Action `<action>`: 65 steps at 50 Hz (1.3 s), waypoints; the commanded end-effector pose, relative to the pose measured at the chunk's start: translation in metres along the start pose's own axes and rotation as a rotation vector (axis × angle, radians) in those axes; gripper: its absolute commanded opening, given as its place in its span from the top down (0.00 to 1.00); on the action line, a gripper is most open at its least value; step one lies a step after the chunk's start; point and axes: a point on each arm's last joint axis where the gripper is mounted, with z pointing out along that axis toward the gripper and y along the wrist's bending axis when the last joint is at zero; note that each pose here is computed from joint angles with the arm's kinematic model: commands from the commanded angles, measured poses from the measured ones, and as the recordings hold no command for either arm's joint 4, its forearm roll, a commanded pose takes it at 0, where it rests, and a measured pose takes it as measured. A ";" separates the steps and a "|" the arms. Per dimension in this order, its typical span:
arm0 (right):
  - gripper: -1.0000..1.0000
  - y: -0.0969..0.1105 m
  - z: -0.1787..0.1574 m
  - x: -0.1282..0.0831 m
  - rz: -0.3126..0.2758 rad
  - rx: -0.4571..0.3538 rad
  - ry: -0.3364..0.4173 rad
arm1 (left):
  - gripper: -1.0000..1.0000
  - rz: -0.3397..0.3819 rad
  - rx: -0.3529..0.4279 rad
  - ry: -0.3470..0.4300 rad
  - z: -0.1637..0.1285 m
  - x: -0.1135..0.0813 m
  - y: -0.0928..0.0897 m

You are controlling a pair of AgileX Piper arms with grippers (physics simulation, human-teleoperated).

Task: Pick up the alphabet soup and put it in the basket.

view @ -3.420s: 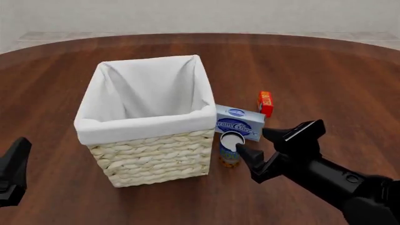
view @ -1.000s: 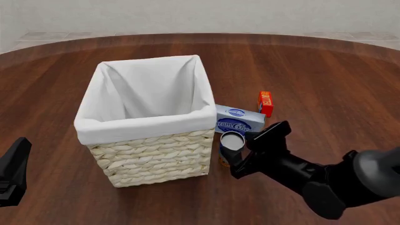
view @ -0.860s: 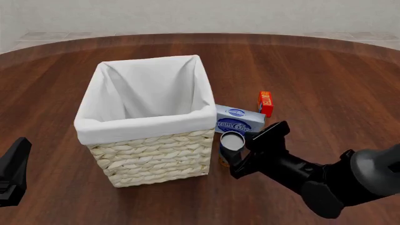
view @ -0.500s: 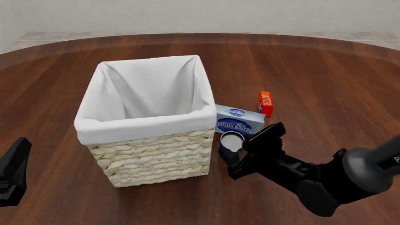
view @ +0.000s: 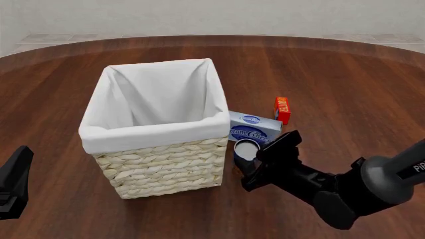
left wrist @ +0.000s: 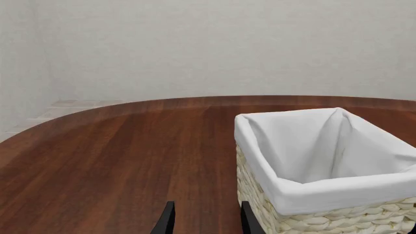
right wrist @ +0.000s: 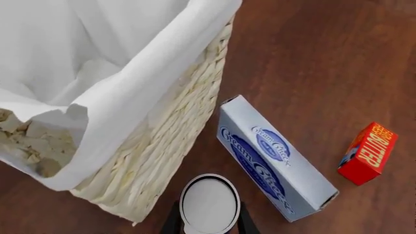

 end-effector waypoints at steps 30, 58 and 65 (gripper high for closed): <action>1.00 0.002 -0.021 -0.013 -0.018 -0.010 -0.029 | 0.00 0.000 0.000 0.000 0.000 0.000 0.000; 1.00 0.002 -0.048 -0.031 -0.039 -0.013 -0.056 | 0.00 0.000 0.000 0.000 0.000 0.000 0.000; 1.00 0.003 -0.059 -0.039 -0.051 -0.015 -0.069 | 0.00 0.000 0.000 0.000 0.000 0.000 0.000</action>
